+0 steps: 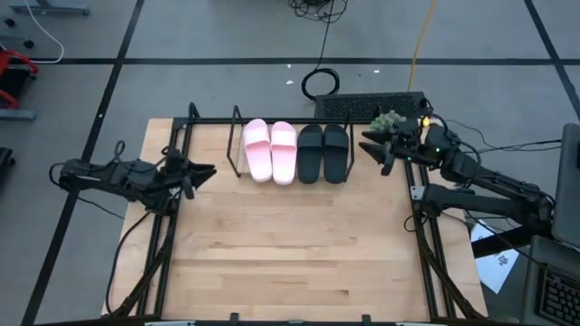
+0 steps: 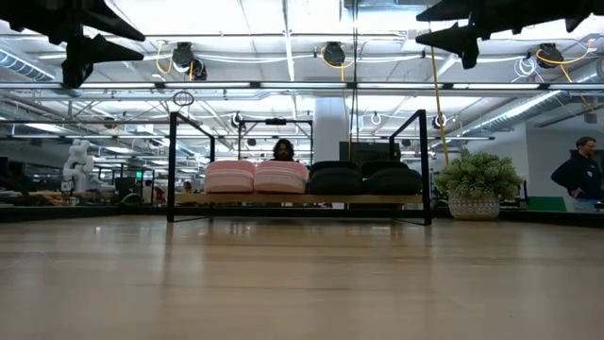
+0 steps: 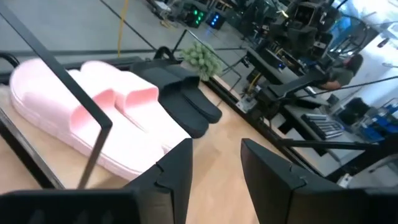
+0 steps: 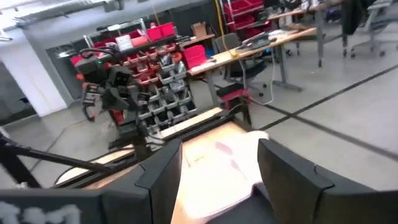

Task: Pick and place slides into the shelf
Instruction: Return to Home Position

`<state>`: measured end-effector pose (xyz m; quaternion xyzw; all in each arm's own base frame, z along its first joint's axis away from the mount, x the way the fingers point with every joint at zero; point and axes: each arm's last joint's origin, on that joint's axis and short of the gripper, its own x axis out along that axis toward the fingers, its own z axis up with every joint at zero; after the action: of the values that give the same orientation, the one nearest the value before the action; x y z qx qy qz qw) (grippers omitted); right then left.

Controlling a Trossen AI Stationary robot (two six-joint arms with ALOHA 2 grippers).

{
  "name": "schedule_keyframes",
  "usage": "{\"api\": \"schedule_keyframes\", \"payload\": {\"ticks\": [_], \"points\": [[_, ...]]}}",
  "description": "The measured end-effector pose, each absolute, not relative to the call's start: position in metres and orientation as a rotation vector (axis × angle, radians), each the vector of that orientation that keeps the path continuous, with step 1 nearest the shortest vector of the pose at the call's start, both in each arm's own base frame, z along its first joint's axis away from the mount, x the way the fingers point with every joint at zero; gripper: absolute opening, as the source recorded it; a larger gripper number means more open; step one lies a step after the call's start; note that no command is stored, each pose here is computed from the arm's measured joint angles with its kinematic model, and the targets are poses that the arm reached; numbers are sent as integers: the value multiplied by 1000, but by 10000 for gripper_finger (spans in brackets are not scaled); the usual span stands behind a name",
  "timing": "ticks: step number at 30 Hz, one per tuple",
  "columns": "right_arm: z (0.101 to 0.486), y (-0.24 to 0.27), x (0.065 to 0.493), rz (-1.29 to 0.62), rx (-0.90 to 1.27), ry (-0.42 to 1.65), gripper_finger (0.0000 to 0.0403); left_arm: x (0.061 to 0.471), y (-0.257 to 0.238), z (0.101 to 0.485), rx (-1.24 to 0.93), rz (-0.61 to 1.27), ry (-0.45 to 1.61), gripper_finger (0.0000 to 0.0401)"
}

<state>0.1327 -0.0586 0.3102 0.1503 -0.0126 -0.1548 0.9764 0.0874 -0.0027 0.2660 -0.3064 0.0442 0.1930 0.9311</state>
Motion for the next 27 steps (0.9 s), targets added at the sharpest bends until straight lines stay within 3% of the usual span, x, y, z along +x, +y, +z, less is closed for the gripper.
{"api": "schedule_keyframes", "payload": {"ticks": [6, 19, 27], "points": [[294, -37, 134, -223, 371, -54, 201, 92, -5, 263, -661, 387, 98, 136], [282, -8, 123, -351, 375, -28, 201, 100, -4, 262, -562, 468, 106, 136], [261, -12, 124, -373, 373, -55, 201, 115, -4, 225, -564, 411, 39, 136]]}}
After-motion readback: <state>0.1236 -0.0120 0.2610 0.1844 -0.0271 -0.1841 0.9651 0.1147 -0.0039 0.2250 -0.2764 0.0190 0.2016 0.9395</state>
